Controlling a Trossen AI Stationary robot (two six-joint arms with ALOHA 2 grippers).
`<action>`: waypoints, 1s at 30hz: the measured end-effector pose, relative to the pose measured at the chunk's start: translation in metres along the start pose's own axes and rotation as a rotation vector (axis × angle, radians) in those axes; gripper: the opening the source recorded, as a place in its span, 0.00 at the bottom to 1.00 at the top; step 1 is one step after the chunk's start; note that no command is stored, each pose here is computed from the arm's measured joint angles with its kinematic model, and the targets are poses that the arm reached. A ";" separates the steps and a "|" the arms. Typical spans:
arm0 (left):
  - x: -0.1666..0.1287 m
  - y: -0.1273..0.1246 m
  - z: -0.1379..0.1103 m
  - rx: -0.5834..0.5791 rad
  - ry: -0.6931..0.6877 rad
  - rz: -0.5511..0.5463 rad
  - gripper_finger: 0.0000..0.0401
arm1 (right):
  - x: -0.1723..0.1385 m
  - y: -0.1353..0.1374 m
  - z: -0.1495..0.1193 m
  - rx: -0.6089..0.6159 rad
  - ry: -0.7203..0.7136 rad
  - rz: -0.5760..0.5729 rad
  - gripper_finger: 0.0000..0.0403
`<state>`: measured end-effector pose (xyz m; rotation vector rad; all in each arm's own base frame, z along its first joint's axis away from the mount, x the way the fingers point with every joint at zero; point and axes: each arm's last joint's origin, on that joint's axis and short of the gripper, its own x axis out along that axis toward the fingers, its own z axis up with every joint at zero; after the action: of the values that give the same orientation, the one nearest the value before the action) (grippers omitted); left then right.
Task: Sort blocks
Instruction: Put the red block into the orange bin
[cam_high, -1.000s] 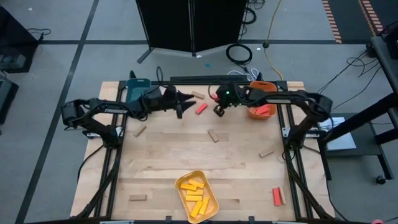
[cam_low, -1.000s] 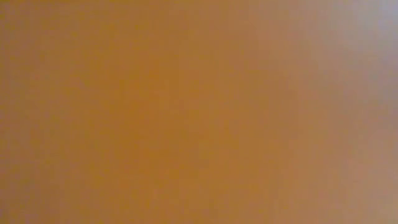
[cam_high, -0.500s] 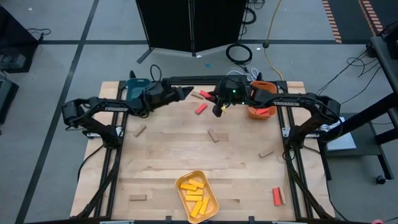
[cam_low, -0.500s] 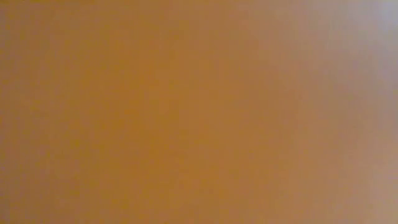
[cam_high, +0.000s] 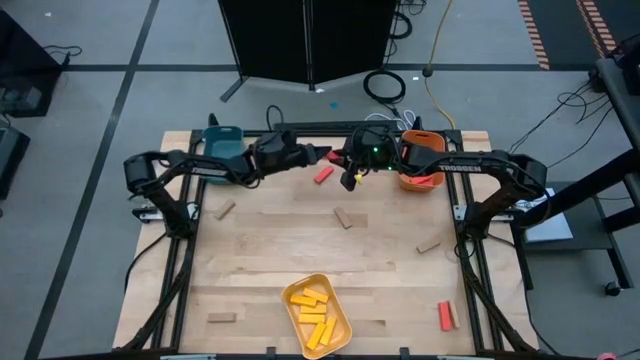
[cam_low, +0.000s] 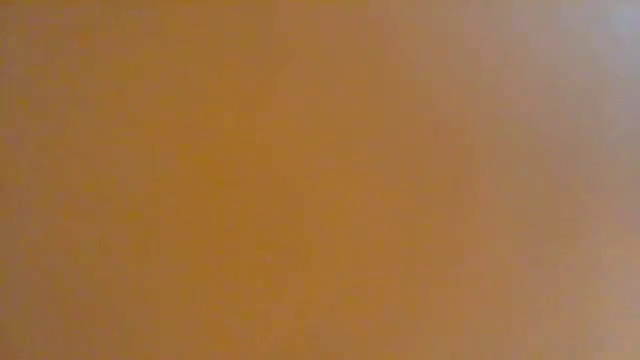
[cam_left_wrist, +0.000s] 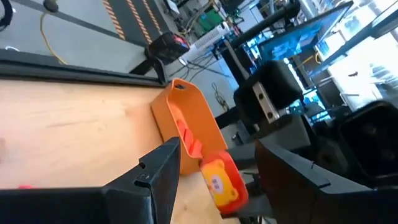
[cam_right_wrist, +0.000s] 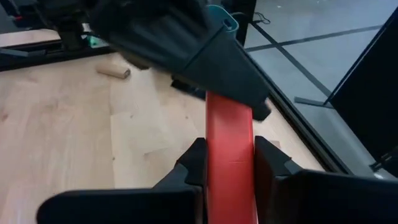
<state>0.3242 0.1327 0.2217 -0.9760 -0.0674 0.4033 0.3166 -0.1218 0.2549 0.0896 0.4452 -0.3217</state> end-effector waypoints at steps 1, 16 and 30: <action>0.002 0.000 -0.001 0.000 0.004 -0.002 0.51 | 0.000 0.000 0.000 0.000 0.000 -0.006 0.08; 0.008 -0.001 -0.003 0.005 0.022 -0.011 0.47 | 0.000 -0.002 0.001 -0.012 -0.007 -0.072 0.08; 0.008 -0.001 -0.003 0.057 0.028 -0.016 0.10 | 0.000 -0.002 0.001 -0.019 -0.010 -0.068 0.19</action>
<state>0.3330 0.1324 0.2197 -0.9239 -0.0382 0.3749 0.3161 -0.1240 0.2563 0.0548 0.4423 -0.3849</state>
